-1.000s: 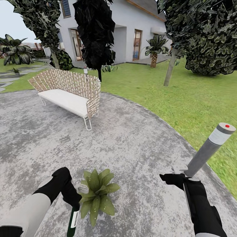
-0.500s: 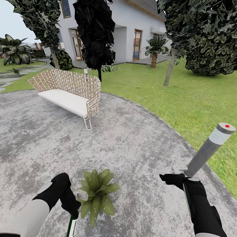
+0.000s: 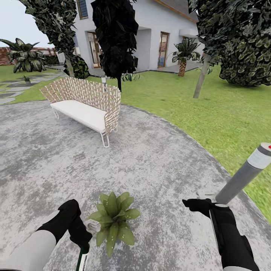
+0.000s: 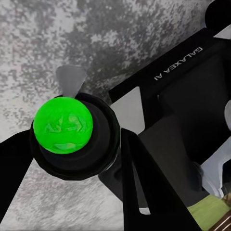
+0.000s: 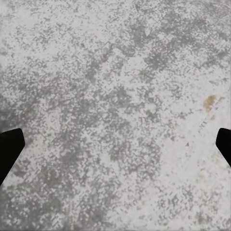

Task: Pick up the pesticide atomizer in the garden and spray insectifuge to fully cover both potted plants in the garden.

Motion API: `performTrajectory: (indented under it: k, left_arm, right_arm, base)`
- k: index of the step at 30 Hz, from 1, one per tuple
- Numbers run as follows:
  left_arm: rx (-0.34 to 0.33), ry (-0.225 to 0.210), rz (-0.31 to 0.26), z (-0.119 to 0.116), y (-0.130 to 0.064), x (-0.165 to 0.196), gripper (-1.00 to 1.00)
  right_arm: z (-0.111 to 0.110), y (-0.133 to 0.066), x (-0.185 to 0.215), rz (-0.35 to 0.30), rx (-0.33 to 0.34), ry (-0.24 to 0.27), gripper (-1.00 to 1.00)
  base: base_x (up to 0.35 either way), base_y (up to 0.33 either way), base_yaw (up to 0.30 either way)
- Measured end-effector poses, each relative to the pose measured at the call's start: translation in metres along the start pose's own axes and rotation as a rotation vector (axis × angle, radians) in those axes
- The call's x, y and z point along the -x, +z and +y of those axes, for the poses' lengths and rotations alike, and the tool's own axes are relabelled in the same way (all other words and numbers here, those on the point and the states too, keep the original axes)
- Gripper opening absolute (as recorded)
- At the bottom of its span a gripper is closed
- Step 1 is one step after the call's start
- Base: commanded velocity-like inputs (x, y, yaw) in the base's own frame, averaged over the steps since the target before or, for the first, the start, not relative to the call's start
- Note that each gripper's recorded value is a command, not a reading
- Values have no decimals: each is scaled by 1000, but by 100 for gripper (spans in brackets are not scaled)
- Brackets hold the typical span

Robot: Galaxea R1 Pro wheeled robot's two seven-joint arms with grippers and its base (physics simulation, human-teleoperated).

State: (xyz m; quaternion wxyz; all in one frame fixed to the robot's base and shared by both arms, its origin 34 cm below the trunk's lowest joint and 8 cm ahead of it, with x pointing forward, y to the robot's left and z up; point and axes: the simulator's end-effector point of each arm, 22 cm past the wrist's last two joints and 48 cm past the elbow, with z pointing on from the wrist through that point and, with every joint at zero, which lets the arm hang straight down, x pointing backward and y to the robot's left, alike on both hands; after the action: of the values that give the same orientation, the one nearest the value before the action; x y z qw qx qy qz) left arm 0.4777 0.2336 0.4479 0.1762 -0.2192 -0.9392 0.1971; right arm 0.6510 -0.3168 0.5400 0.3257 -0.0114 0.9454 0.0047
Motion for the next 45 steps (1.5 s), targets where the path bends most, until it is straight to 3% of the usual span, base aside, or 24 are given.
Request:
performTrajectory:
  k: [9, 18, 28, 35, 45]
  left_arm:
    - [-4, 2, -6, -1, -4, 3, -100]
    - [25, 19, -53, 5, -31, 29, -100]
    - [34, 14, -37, 8, -25, 21, -100]
    - [14, -1, -12, 6, -9, 5, -100]
    - [12, 3, -11, 4, -7, 6, -100]
  right_arm:
    - [0, 0, 0, -1, -1, 0, 100]
    - [-1, 0, 0, -1, -2, 3, 100]
    - [0, 0, 0, -1, -1, 1, 100]
    - [0, 0, 0, -1, 0, 0, 100]
    - [0, 0, 0, -1, 0, 0, 100]
  base:
    - [0, 0, 4]
    - [0, 0, 0]
    - [0, 0, 0]
    - [0, 40, 0]
    - [0, 103, 0]
